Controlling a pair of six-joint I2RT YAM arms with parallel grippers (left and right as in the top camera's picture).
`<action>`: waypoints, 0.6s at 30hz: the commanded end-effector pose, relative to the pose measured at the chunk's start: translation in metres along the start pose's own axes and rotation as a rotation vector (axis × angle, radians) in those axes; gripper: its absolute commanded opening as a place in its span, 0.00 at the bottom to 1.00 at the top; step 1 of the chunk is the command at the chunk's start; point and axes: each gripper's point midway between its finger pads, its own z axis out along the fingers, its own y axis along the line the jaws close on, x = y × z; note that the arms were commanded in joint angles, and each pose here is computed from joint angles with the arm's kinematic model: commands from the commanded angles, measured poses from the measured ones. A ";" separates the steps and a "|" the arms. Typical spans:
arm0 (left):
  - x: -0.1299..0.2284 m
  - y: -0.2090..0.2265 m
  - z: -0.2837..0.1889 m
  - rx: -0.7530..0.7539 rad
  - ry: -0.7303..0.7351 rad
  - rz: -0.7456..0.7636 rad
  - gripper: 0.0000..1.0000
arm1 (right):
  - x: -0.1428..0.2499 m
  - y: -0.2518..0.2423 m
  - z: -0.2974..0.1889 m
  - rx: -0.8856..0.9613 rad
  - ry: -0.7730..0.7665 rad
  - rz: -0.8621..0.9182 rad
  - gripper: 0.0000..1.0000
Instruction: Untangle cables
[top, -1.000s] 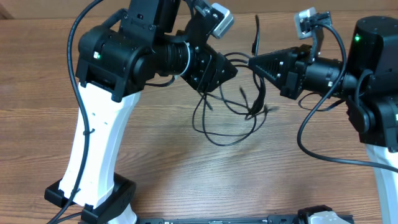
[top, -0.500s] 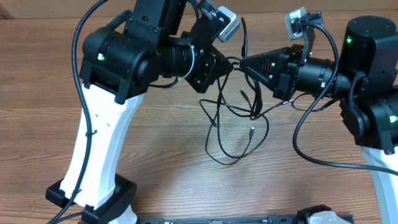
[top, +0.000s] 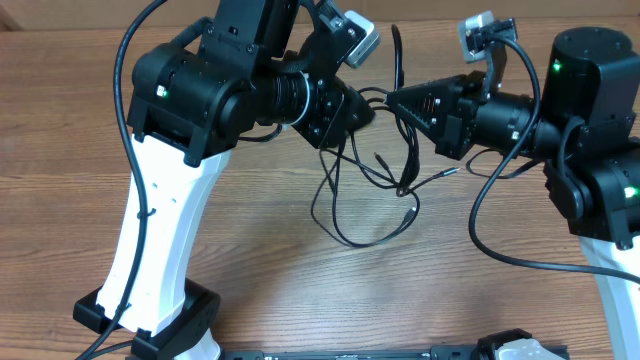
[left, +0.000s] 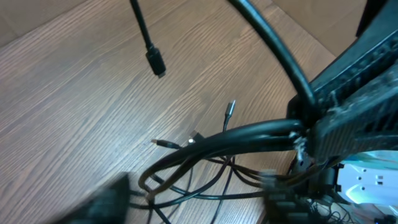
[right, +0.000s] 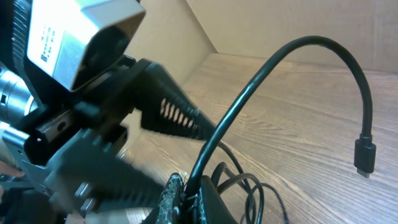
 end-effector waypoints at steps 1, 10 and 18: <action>0.001 0.000 0.001 -0.012 0.006 0.035 0.79 | -0.005 0.009 -0.006 -0.007 -0.030 -0.035 0.04; 0.003 0.003 0.007 -0.010 0.020 0.036 0.71 | -0.009 0.026 -0.006 -0.099 -0.036 -0.036 0.04; 0.008 0.013 0.024 -0.015 0.051 0.020 0.05 | -0.006 0.034 -0.007 -0.149 -0.016 -0.019 0.04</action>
